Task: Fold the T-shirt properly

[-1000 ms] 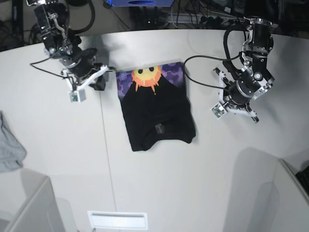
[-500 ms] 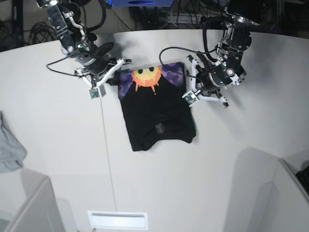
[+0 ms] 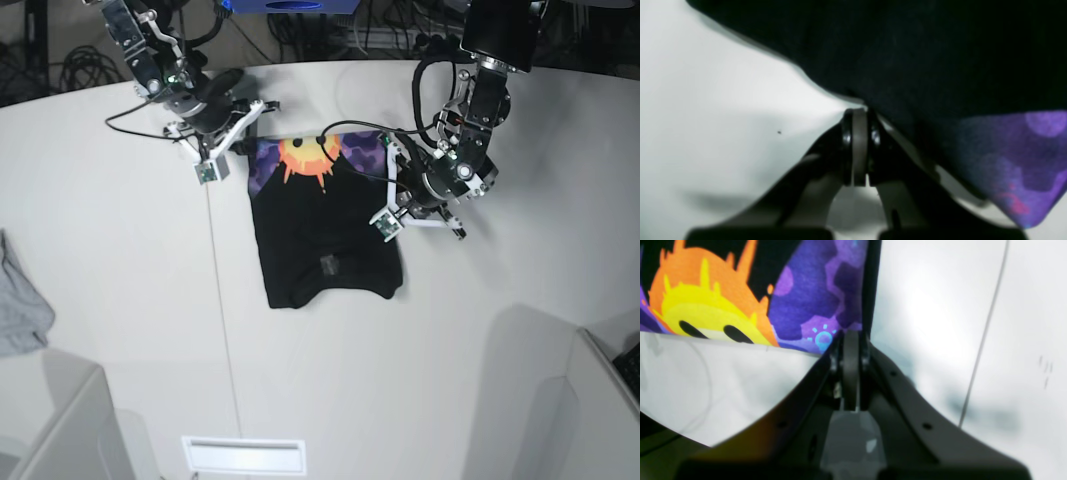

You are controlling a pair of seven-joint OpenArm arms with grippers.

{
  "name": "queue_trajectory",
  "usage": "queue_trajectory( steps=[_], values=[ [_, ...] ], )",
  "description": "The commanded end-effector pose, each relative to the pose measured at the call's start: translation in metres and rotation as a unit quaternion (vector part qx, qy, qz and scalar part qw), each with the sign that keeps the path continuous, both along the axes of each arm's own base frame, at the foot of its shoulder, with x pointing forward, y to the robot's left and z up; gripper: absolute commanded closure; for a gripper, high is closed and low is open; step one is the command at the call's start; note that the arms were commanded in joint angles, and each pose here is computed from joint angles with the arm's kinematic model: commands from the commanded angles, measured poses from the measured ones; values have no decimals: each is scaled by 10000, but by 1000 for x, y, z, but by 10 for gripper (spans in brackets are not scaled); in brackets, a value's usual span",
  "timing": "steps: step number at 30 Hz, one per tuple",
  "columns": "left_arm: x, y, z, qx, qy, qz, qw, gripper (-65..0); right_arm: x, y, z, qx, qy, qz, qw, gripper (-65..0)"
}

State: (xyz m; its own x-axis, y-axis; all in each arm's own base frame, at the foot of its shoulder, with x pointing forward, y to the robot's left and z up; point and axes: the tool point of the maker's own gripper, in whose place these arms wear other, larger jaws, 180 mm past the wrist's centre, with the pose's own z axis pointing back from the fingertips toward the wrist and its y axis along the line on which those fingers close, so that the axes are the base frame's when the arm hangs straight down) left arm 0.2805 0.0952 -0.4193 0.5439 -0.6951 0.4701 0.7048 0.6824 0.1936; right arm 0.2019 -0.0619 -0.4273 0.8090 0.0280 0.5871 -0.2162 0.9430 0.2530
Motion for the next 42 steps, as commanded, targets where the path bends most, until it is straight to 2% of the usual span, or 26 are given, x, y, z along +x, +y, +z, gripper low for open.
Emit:
queue_trajectory(
  steps=[1, 4, 8, 12, 16, 19, 21, 26, 31, 33, 35, 42],
  values=[
    [9, -2, 15, -87, -269, 0, 9996, 0, 8, -3, 8, 8, -195, -5, 9998, 0],
    [14, -4, 33, -150, -546, -24, 9984, 0, 16, -11, 17, -8, -336, -115, 9994, 0],
    [19, 26, 67, -235, -1031, 495, 9932, 0, 28, -37, 35, -86, -608, -495, 9969, 0],
    [15, 48, 91, -271, -1456, 780, 9859, 0, 38, -78, 44, -492, -812, -649, 9934, 0],
    [-4, 52, 91, -881, -1989, 676, 9737, 0, 41, -99, 52, -786, -1106, -529, 9893, 0],
    [-26, 49, 98, -1434, -2409, 457, 9588, 0, 41, -110, 62, -894, -1567, -457, 9825, 0],
    [-38, 54, 100, -1613, -2548, 454, 9523, 0, 38, -112, 67, -886, -1797, -270, 9794, 0],
    [-68, 75, 98, -1689, -2574, 713, 9488, 0, 18, -107, 77, -541, -2161, 157, 9747, 0],
    [-103, 74, 90, -1860, -2372, 754, 9505, 0, -1, -126, 85, -496, -2343, 49, 9709, 0],
    [-121, 70, 87, -1977, -2238, 762, 9513, 0, -10, -139, 84, -793, -2342, 117, 9689, 0],
    [-135, 68, 86, -2065, -2153, 784, 9512, 0, -22, -146, 78, -1228, -2292, 391, 9648, 0],
    [-172, 61, 85, -2332, -1911, 840, 9498, 0, -73, -140, 52, -2134, -1956, 853, 9534, 0]
  ],
)
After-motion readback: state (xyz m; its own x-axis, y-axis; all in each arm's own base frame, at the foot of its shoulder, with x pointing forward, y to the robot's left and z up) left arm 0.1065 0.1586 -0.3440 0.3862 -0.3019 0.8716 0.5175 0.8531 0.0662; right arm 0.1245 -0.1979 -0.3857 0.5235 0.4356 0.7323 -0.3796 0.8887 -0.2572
